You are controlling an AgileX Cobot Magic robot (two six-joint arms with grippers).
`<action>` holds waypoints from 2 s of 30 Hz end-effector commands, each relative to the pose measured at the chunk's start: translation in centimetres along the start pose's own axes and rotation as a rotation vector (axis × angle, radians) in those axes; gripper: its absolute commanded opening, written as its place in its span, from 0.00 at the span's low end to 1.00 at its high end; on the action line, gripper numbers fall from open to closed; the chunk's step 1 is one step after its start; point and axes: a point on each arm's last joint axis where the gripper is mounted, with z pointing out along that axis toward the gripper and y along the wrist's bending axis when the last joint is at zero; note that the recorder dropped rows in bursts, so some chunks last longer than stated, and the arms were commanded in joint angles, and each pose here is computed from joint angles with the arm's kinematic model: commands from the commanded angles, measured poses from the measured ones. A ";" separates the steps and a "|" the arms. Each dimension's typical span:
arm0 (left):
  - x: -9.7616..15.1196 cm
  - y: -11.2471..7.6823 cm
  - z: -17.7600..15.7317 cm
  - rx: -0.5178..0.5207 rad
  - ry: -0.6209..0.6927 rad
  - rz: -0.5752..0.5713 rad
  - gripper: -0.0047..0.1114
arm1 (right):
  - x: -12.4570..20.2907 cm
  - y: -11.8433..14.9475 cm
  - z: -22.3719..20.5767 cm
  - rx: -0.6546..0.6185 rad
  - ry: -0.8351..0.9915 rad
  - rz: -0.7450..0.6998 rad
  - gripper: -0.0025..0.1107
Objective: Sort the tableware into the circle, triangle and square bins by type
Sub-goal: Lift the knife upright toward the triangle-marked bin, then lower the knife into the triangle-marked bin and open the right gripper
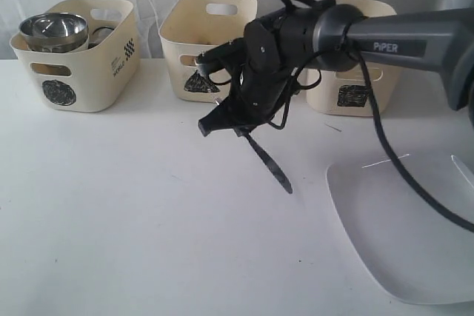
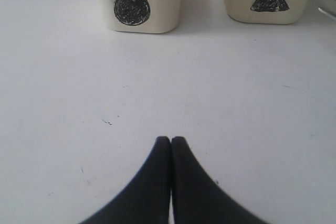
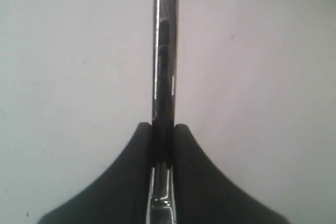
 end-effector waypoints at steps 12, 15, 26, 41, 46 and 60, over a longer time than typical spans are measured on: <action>0.1 0.0 0.0 0.008 0.002 -0.005 0.04 | -2.6 -5.8 -6.4 0.050 -0.308 0.096 0.02; 0.1 0.0 0.0 0.008 0.002 -0.005 0.04 | -3.1 -6.7 -7.5 -0.011 -0.386 0.218 0.02; 0.1 0.0 0.0 0.008 0.002 -0.005 0.04 | -4.5 -9.1 -8.6 -0.153 -0.610 0.579 0.02; 0.1 0.0 0.0 0.008 0.002 -0.005 0.04 | -4.6 -13.3 -6.4 -0.248 -0.725 1.015 0.02; 0.1 0.0 0.0 0.008 0.002 -0.005 0.04 | -6.0 -14.1 -5.6 -0.251 -0.761 1.011 0.02; 0.1 0.0 0.0 0.008 0.002 -0.005 0.04 | -9.9 -15.2 -3.2 -0.337 -0.855 1.047 0.02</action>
